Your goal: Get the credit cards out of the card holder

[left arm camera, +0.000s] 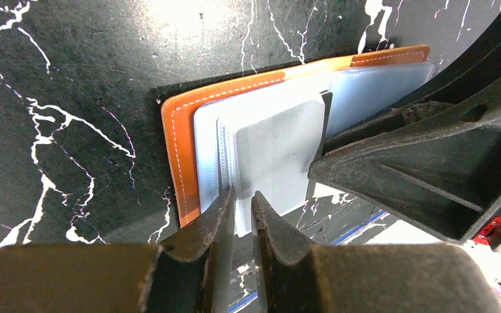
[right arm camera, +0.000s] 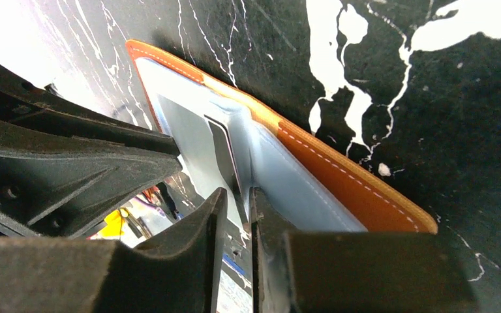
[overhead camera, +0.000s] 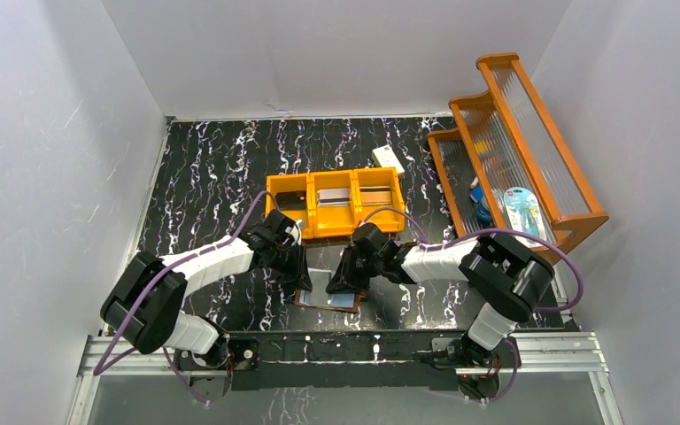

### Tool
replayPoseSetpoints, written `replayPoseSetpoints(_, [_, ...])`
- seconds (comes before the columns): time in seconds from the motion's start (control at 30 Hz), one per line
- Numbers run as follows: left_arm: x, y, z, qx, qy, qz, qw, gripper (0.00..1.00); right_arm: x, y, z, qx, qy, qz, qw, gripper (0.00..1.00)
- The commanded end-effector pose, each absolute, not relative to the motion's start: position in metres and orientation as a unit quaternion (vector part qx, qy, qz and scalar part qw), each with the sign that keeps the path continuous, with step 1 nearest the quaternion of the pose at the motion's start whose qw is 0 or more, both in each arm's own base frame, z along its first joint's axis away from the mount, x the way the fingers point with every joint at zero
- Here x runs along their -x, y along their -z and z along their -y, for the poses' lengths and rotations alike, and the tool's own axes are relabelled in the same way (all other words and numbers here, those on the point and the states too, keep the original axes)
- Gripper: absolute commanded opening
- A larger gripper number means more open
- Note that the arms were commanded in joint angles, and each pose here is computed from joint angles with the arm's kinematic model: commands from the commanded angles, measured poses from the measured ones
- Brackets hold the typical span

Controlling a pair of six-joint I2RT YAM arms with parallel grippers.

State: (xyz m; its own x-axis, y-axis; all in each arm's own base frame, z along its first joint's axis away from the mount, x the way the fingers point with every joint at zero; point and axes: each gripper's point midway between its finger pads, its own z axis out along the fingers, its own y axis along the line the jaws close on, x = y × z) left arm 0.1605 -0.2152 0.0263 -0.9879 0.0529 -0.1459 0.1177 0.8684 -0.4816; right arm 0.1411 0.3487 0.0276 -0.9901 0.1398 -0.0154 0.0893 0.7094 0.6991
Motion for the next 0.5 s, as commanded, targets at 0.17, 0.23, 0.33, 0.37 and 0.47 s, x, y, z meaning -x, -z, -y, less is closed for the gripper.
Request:
replayPoseSetpoints(0.17, [-0.1498, -0.0155, 0.1981, -0.041, 0.208, -0.976, 0.047, 0.16, -0.1426, -0.0363, -0.3471, -0.052, -0.398, -0.915, 0.045, 0.11])
replayPoseSetpoints(0.23, [-0.1500, -0.0154, 0.1967, -0.040, 0.204, -0.977, 0.047, 0.16, -0.1412, -0.0358, -0.3456, -0.052, -0.397, -0.915, 0.045, 0.07])
replayPoseSetpoints(0.33, [-0.1503, -0.0165, 0.1969, -0.041, 0.204, -0.977, 0.048, 0.16, -0.1414, -0.0360, -0.3443, -0.052, -0.398, -0.915, 0.045, 0.06])
replayPoseSetpoints(0.37, [-0.1506, -0.0168, 0.1969, -0.041, 0.204, -0.977, 0.048, 0.16, -0.1414, -0.0352, -0.3433, -0.052, -0.396, -0.916, 0.045, 0.06])
replayPoseSetpoints(0.47, [-0.1507, -0.0169, 0.1960, -0.041, 0.202, -0.977, 0.050, 0.16, -0.1426, -0.0356, -0.3410, -0.054, -0.395, -0.916, 0.047, 0.05])
